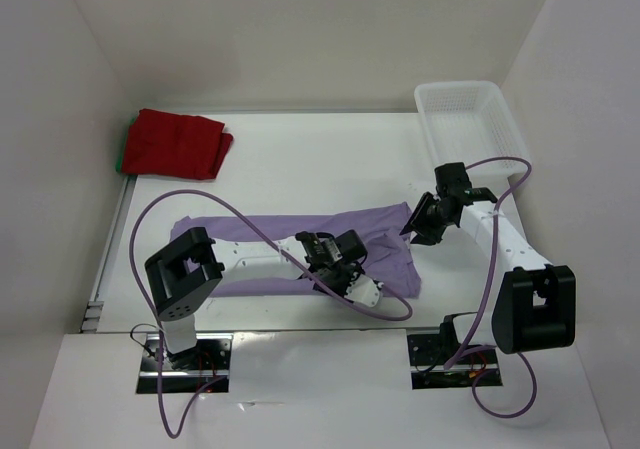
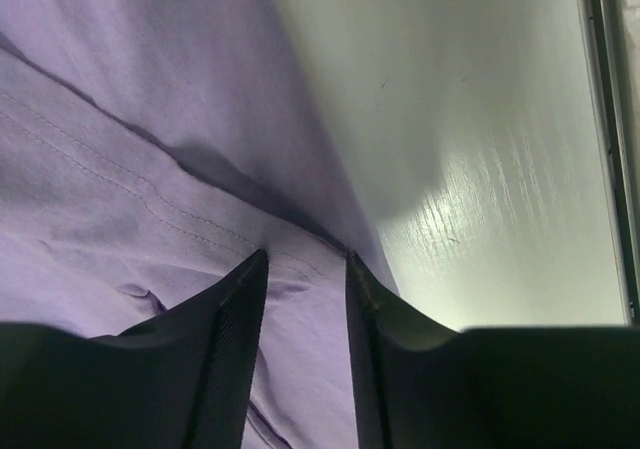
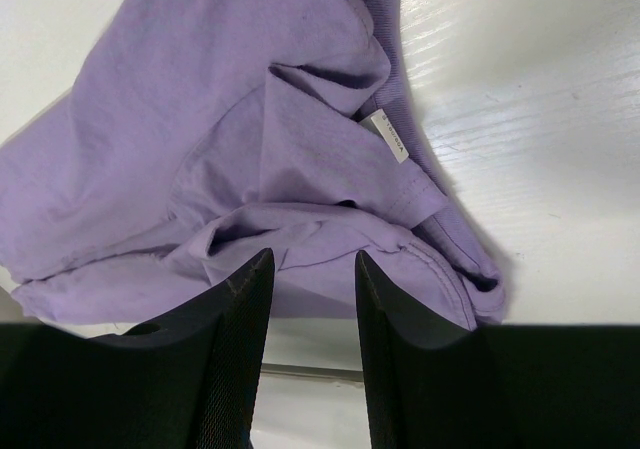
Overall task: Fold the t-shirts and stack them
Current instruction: Fold the other side of the tshirt into a rectangle
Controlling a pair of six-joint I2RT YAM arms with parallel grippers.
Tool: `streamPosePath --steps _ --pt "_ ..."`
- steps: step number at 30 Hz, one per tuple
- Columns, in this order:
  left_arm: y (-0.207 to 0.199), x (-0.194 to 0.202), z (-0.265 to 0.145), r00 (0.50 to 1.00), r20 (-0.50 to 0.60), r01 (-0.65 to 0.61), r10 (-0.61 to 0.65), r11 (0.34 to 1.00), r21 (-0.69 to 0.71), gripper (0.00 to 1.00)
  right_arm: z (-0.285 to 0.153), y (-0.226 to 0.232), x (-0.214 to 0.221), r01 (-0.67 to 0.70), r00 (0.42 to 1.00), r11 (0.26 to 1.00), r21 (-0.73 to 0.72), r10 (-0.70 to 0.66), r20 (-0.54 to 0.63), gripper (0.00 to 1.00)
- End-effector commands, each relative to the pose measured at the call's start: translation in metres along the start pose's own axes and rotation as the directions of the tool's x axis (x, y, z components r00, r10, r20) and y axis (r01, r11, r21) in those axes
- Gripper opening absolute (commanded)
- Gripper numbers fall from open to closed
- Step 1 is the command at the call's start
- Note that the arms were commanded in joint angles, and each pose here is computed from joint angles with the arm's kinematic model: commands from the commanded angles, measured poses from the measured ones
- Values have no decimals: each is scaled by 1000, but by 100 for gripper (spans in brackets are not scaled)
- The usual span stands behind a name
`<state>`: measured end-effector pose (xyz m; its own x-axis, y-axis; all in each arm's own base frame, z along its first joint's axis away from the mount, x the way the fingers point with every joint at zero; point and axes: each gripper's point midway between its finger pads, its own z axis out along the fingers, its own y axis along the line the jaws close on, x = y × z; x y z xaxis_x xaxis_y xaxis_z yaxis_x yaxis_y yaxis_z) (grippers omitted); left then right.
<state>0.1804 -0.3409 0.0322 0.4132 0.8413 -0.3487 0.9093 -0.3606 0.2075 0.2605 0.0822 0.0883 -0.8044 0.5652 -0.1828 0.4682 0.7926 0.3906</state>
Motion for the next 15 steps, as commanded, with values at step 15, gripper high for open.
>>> streamPosePath --steps 15 --pt "-4 11 12 999 -37 1 -1 1000 6 17 -4 5 -6 18 999 999 -33 -17 35 43"
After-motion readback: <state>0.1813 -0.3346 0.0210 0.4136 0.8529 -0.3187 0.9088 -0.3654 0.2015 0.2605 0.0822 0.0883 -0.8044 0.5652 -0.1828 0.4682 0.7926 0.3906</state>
